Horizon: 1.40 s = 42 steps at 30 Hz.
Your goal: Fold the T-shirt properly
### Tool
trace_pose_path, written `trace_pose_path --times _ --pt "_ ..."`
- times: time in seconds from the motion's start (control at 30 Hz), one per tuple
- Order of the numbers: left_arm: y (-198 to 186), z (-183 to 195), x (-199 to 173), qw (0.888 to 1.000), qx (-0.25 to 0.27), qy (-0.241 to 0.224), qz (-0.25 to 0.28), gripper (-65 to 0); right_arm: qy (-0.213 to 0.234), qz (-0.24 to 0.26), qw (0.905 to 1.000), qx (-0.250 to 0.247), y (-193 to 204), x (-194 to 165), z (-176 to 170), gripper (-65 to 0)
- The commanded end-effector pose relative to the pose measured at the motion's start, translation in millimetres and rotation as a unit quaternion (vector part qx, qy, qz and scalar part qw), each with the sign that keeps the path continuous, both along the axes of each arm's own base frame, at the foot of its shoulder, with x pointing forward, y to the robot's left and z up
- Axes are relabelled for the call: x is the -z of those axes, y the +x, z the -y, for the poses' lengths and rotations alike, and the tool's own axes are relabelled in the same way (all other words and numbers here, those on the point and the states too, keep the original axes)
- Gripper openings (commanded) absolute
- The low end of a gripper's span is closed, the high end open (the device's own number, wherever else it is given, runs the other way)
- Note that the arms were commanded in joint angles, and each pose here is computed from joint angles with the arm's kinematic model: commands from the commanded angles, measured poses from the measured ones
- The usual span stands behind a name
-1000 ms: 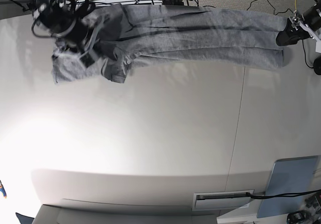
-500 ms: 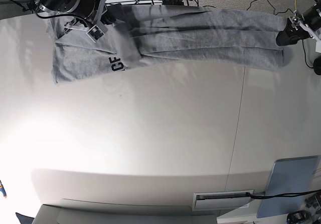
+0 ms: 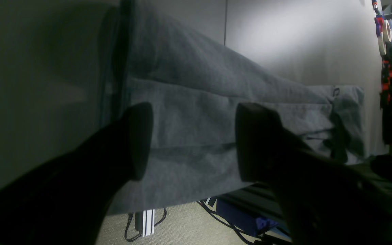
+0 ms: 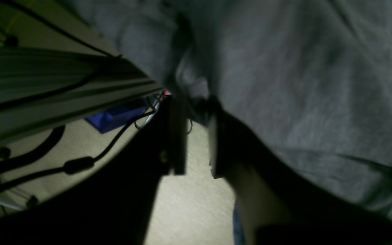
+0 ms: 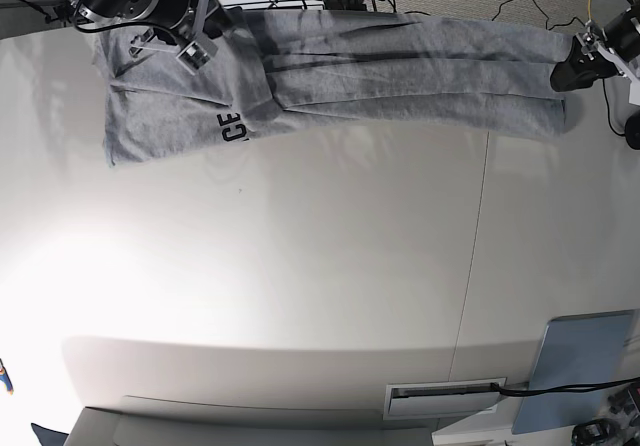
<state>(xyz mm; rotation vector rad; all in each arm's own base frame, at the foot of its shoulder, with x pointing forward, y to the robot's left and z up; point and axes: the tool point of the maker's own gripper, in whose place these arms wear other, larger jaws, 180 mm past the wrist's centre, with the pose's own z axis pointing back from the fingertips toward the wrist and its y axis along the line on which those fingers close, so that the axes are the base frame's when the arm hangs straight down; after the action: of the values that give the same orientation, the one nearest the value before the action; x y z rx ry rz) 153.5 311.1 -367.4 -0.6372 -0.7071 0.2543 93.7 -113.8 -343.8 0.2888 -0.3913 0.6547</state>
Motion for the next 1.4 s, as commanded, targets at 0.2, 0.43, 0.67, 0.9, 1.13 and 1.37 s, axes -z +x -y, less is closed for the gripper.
trace_pose_path --times 0.2,0.43,0.67,0.9,1.13,1.37 --pt "7 -7 -13 1.000 0.003 0.010 0.020 -26.1 0.013 0.020 0.9997 -0.005 5 -8 -5 -50.5" --pt "5 -21 0 0.998 -0.006 0.066 0.004 -26.1 0.018 0.028 0.9994 -0.004 8 -9 -6 -50.5" --pt "8 -28 3 0.996 -0.011 0.093 0.005 -26.1 0.019 0.029 0.9994 -0.003 8 -10 -6 -50.5" --pt "20 -28 17 0.992 -0.005 0.122 -0.022 -26.1 0.020 0.041 0.9989 -0.003 16 -12 -7 -50.5" --pt "26 -38 36 0.982 -0.020 0.180 -0.052 -26.1 0.020 0.045 0.9988 -0.004 19 -13 -7 -50.6" --pt "21 -27 43 0.982 0.009 0.179 -0.061 -26.1 0.020 0.046 0.9988 -0.004 19 -13 -6 -50.6"
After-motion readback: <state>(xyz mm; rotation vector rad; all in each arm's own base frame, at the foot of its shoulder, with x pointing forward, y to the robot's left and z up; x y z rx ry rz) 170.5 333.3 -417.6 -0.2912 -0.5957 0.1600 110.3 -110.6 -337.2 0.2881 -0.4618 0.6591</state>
